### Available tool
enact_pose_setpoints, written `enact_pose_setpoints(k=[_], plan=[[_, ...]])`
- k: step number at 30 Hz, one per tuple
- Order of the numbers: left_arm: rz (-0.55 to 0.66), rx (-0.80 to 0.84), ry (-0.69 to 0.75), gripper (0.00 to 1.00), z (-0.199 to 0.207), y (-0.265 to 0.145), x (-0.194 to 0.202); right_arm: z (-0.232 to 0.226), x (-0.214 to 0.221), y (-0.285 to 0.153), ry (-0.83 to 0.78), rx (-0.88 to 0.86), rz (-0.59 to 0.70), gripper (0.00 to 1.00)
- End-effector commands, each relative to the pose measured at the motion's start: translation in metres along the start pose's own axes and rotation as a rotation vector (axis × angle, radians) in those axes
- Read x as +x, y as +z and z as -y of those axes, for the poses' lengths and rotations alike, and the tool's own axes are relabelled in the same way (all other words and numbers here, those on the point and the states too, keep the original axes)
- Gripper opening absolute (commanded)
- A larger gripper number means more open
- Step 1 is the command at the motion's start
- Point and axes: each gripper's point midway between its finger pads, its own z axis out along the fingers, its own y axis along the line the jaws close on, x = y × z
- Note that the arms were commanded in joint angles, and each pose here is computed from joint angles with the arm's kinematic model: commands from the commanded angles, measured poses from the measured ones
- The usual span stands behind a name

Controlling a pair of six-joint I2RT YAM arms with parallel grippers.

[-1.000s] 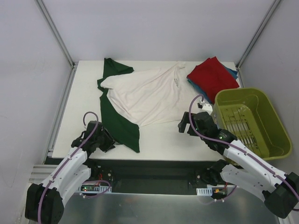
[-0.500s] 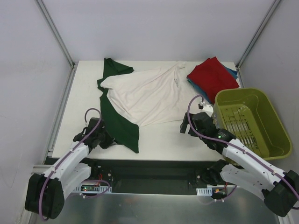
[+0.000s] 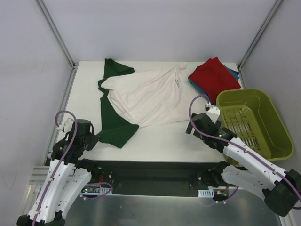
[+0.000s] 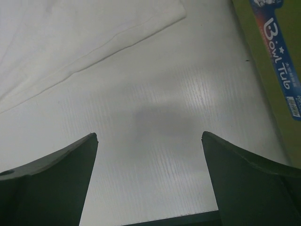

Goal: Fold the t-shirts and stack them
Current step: Flatten out the tshirt

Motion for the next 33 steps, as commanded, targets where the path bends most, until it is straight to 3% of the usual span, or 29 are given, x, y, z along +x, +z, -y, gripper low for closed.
enact_pose_setpoints(k=[1,6,11,16,22,33], plan=[[0.122,-0.084,-0.058,0.00,-0.023,-0.020,-0.023,0.010,-0.018,-0.003,0.047,0.087,0.040,0.97],[0.287,-0.164,-0.142,0.00,-0.049,-0.037,-0.049,-0.005,-0.026,0.002,0.053,0.045,-0.009,0.97],[0.271,-0.164,-0.140,0.00,-0.049,-0.029,-0.044,-0.016,-0.019,0.022,0.102,0.017,-0.086,0.99],[0.226,-0.096,-0.116,0.00,-0.033,-0.013,-0.035,-0.021,-0.005,0.037,0.116,0.053,-0.151,0.87],[0.223,-0.095,-0.101,0.00,-0.033,-0.007,-0.033,-0.017,0.019,0.054,0.111,0.108,-0.222,0.62],[0.207,-0.092,-0.080,0.00,-0.030,-0.001,-0.030,-0.009,0.016,0.077,0.072,0.187,-0.215,0.55]])
